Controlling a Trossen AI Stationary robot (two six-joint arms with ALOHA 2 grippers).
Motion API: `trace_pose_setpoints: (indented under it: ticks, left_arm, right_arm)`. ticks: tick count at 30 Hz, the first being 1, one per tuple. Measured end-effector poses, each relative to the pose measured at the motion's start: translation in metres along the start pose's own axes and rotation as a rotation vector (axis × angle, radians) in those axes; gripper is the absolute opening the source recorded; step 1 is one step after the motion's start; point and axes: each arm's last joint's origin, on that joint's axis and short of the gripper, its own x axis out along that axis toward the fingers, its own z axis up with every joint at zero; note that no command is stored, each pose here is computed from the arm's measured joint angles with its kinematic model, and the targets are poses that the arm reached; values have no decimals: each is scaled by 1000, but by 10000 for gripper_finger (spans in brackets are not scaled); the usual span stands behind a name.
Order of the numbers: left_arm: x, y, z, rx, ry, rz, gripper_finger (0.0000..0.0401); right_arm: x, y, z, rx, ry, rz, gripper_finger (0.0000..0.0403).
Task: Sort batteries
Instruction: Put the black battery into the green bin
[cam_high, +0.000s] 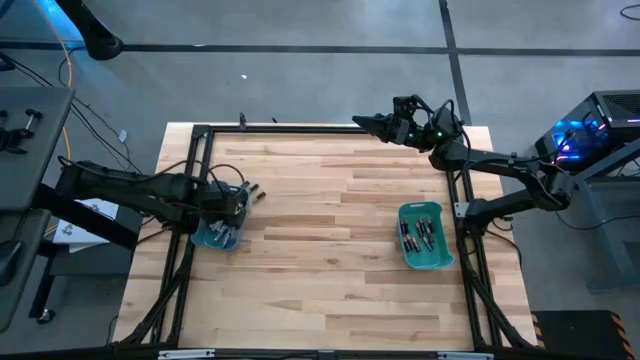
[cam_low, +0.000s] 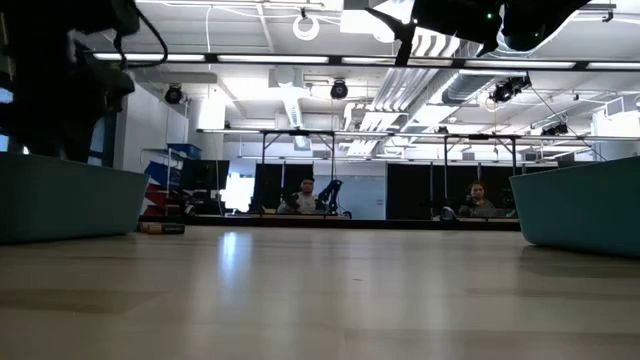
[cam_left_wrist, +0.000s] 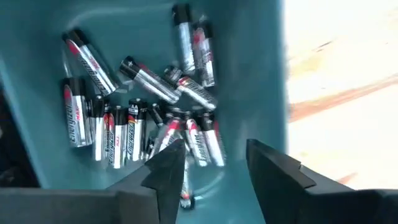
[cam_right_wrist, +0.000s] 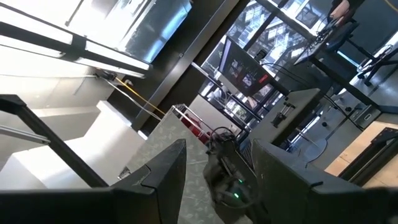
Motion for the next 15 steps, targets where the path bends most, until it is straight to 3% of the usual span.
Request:
trace_pose_setpoints:
  ticks: [4, 9, 12, 15]
  left_arm:
    - [-34, -14, 8, 76, -100, -77, 154]
    - [-71, -42, 25, 283, -412, -188, 137]
    - [-73, -57, 38, 397, -566, -168, 128]
    - [-64, -73, 54, 469, -624, -148, 125]
  right_arm:
    - [0, 0, 0, 4, 1, 0, 176]
    - [0, 0, 0, -2, -1, -1, 176]
    - [0, 0, 0, -4, -4, -3, 176]
    - [0, 0, 0, -4, -4, -3, 176]
